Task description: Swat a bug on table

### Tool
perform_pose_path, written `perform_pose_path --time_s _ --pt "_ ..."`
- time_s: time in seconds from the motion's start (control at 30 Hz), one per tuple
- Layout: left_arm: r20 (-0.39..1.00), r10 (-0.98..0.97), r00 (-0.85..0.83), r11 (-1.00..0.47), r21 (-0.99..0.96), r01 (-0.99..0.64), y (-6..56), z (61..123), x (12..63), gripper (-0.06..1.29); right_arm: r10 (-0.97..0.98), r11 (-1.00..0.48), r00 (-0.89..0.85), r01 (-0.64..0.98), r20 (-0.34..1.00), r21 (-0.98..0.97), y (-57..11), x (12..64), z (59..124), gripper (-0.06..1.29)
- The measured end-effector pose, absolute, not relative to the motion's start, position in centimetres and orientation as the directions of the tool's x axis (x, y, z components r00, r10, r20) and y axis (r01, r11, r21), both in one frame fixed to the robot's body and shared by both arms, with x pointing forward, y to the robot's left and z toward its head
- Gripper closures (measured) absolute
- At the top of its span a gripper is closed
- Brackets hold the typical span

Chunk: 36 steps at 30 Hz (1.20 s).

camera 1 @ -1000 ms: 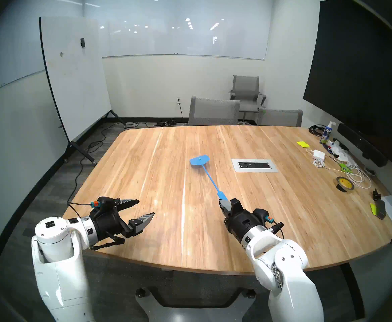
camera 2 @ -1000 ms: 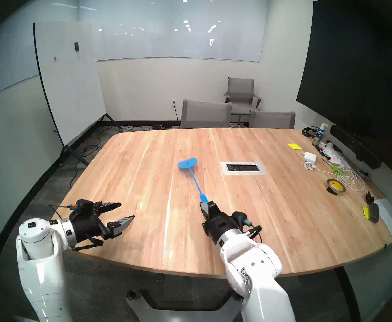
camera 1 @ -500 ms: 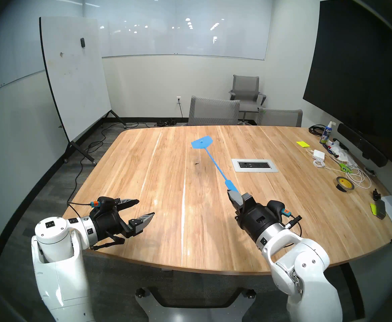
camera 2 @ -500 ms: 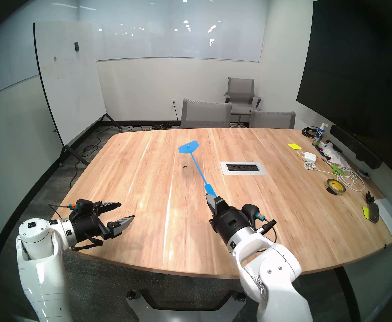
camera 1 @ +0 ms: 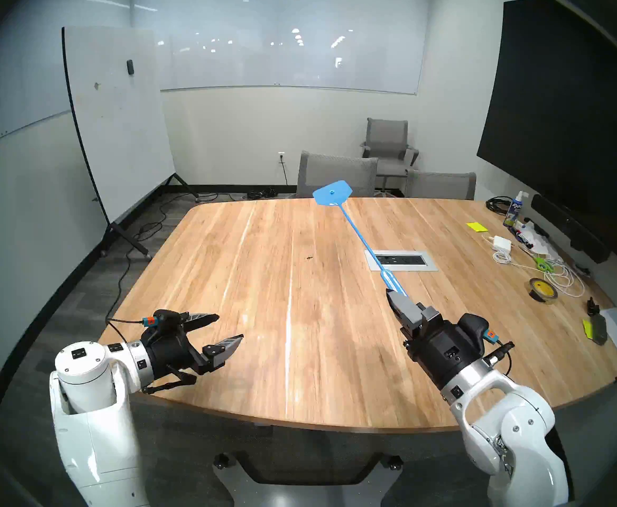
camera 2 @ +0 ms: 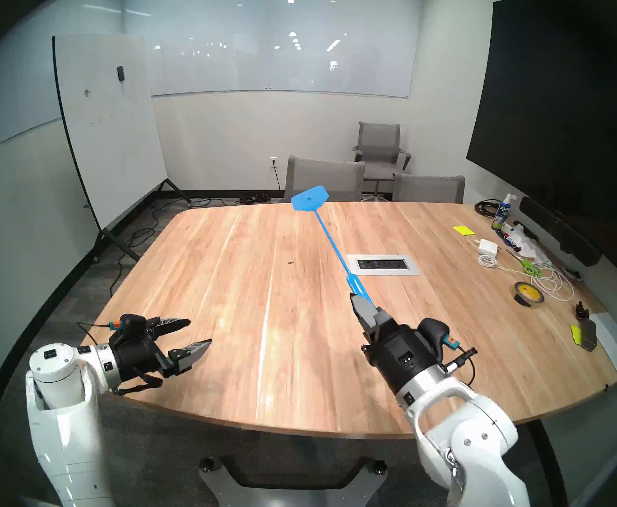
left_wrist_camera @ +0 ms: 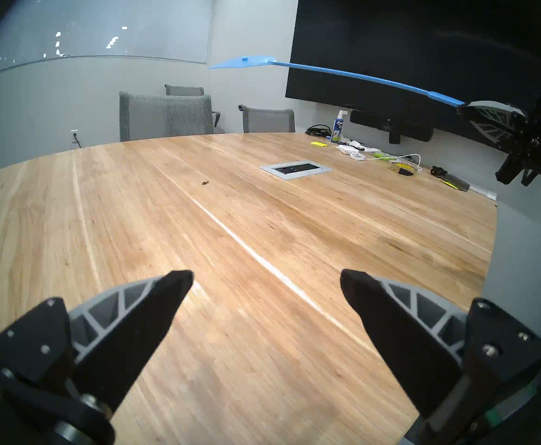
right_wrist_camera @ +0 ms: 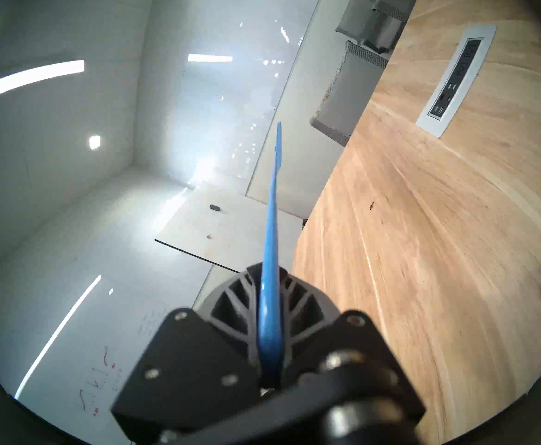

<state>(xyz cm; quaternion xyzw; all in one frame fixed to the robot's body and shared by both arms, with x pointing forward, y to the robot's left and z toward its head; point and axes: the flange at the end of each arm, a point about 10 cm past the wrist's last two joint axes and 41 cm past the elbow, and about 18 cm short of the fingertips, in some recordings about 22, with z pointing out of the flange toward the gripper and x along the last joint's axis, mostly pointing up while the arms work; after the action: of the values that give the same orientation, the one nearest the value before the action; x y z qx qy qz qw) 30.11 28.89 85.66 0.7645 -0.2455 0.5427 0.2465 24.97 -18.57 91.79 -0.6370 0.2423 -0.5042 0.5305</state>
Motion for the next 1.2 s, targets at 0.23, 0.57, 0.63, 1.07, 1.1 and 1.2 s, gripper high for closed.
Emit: perform_pose_path --time_s 0.23,0.57,0.63,1.07,1.1,1.2 --pt "0.951 -0.108 0.29 -0.758 0.11 -0.643 28.9 85.7 30.1 -0.02 -0.827 -0.273 0.458 0.181 0.327 -0.945 -17.2 24.8 87.8 1.16" --pt "0.951 -0.108 0.291 -0.758 0.111 -0.643 28.9 85.6 30.1 -0.02 -0.826 -0.31 0.532 -0.152 0.186 -0.939 -14.7 25.7 78.4 1.16" --pt "0.951 -0.108 0.291 -0.758 0.111 -0.643 28.9 85.6 30.1 -0.02 -0.838 -0.304 0.52 -0.198 0.163 -0.932 -14.3 26.0 77.5 1.16" --pt "0.951 -0.108 0.29 -0.758 0.11 -0.643 28.9 85.7 30.1 -0.02 -0.864 -0.278 0.479 -0.192 0.157 -0.941 -13.4 29.0 81.1 1.17" --pt "0.951 -0.108 0.29 -0.758 0.11 -0.643 28.9 85.7 30.1 -0.02 -0.863 -0.278 0.478 -0.178 0.164 -0.944 -13.6 29.0 81.5 1.17" --pt "0.951 -0.108 0.29 -0.758 0.11 -0.643 28.9 85.7 30.1 -0.02 -0.861 -0.279 0.469 -0.115 0.195 -0.954 -14.7 28.7 82.9 1.17"
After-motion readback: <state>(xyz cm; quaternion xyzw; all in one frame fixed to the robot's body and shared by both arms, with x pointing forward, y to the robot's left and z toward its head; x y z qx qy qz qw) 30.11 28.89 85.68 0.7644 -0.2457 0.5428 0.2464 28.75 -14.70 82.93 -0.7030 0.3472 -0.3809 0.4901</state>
